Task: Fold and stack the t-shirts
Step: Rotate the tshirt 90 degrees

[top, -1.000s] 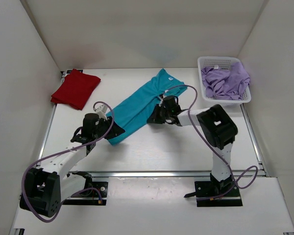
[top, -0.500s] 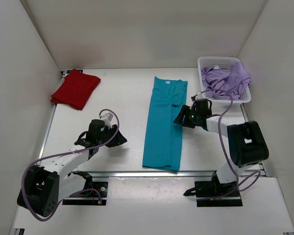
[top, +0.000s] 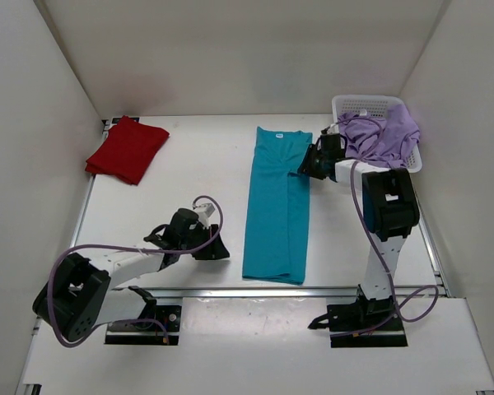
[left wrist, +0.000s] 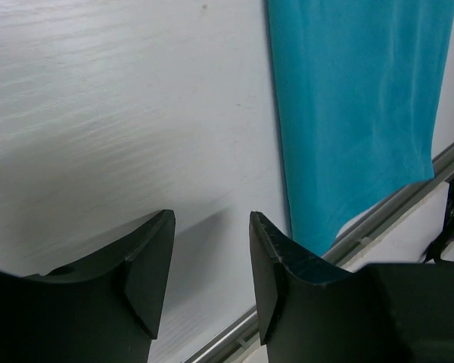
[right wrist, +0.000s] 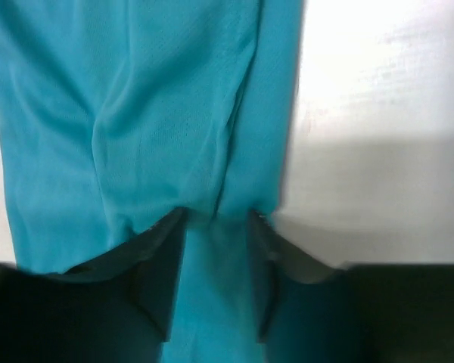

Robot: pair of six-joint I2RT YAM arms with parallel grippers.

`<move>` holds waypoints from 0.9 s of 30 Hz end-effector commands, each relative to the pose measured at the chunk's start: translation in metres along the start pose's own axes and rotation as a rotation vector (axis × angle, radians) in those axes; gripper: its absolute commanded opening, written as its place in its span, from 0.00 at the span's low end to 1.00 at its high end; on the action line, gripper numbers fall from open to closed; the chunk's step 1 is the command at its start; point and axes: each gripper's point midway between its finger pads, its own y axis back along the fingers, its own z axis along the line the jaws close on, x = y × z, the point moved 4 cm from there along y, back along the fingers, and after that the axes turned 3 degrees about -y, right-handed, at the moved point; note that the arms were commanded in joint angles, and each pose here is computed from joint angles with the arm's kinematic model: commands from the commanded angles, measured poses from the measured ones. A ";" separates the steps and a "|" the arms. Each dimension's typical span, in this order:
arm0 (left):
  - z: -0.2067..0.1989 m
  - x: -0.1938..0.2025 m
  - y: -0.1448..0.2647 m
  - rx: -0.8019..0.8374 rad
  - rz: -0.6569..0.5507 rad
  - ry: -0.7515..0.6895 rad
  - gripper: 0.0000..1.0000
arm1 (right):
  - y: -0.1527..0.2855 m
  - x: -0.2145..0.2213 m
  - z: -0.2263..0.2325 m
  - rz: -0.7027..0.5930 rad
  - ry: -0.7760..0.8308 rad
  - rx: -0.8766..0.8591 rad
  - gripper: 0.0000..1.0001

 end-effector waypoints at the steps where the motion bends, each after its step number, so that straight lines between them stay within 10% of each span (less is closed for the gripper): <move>1: -0.016 0.001 -0.002 0.071 -0.003 -0.029 0.55 | -0.014 -0.006 -0.002 0.020 0.002 0.013 0.33; 6: -0.019 0.015 -0.007 0.096 0.051 -0.038 0.54 | -0.020 0.008 0.027 0.072 -0.007 -0.078 0.00; 14: -0.013 0.016 -0.002 0.082 0.059 -0.034 0.59 | -0.042 0.005 0.104 0.098 -0.055 -0.203 0.01; 27: -0.012 0.028 -0.008 0.097 0.044 0.028 0.66 | 0.027 -0.036 0.083 -0.047 -0.030 -0.229 0.51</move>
